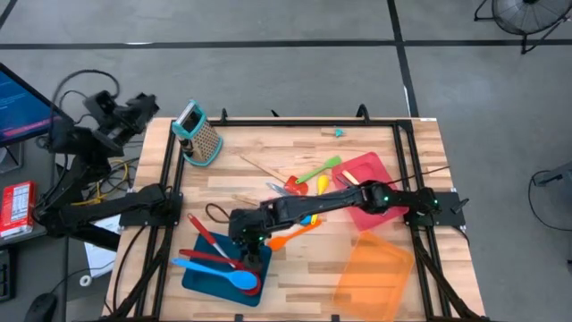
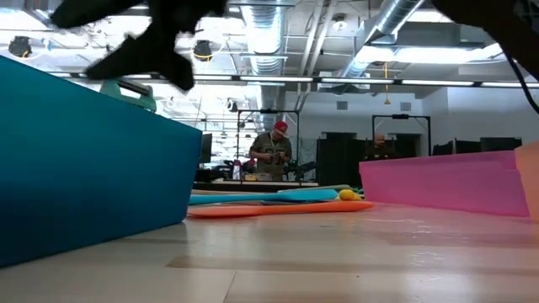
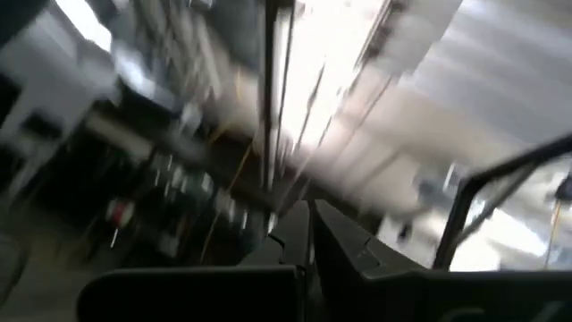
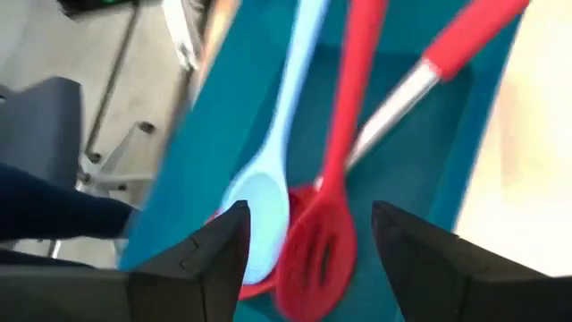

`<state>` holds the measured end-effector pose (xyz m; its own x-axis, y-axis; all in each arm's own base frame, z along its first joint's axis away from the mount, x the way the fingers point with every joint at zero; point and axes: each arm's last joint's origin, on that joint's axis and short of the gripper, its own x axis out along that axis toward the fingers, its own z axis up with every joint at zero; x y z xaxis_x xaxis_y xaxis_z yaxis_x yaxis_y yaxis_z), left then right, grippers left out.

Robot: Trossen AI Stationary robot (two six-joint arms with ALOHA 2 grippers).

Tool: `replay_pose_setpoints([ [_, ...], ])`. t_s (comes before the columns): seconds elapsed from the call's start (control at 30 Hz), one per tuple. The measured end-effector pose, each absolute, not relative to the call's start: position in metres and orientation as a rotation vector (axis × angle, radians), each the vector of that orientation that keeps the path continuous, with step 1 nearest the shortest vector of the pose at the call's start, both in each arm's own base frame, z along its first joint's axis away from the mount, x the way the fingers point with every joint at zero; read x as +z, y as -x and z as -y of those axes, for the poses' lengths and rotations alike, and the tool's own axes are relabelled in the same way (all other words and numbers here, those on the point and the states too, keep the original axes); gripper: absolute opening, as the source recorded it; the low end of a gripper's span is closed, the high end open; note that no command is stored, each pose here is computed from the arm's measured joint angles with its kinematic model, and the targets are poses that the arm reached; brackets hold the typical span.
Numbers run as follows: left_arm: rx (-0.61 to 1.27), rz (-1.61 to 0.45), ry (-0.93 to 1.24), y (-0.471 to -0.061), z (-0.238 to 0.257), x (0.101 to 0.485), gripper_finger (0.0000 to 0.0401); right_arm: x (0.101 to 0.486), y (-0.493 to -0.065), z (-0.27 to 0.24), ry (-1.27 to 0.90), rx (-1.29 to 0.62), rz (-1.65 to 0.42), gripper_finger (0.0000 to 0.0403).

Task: Pick & Place Kitchen Items
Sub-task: Put the blue spatula into the orange bin

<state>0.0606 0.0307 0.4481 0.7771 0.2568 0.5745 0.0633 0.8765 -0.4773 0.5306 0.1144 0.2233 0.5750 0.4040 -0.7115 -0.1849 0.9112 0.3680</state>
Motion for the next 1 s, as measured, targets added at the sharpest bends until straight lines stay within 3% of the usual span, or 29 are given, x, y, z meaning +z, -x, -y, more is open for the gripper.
replay_pose_setpoints([
  [0.13, 0.136, 0.413, 0.576, -0.072, -0.034, 0.426, 0.0001, 0.3, -0.492, -0.101, -0.231, 0.308, -0.885, 0.0225],
  [0.23, 0.195, 0.177, 0.658, -0.079, -0.036, 0.402, 0.0001, 0.368, -0.44, -0.097, -0.157, 0.226, -0.872, 0.0207],
  [0.37, 0.293, -0.099, 0.731, -0.09, -0.038, 0.369, 0.0001, 0.429, -0.37, -0.102, -0.08, 0.052, -0.833, 0.0161],
  [0.53, 0.356, -0.289, 0.768, -0.117, -0.033, 0.325, 0.0001, 0.505, -0.273, -0.092, -0.141, -0.167, -0.577, 0.0092],
  [0.8, 0.391, -0.543, 0.771, -0.172, 0.013, 0.254, 0.0001, 0.538, -0.198, -0.084, -0.183, -0.348, -0.389, 0.002],
  [1.0, 0.453, -0.585, 0.71, -0.217, 0.06, 0.221, 0.0001, 0.534, -0.197, -0.084, -0.152, -0.373, -0.412, 0.0004],
])
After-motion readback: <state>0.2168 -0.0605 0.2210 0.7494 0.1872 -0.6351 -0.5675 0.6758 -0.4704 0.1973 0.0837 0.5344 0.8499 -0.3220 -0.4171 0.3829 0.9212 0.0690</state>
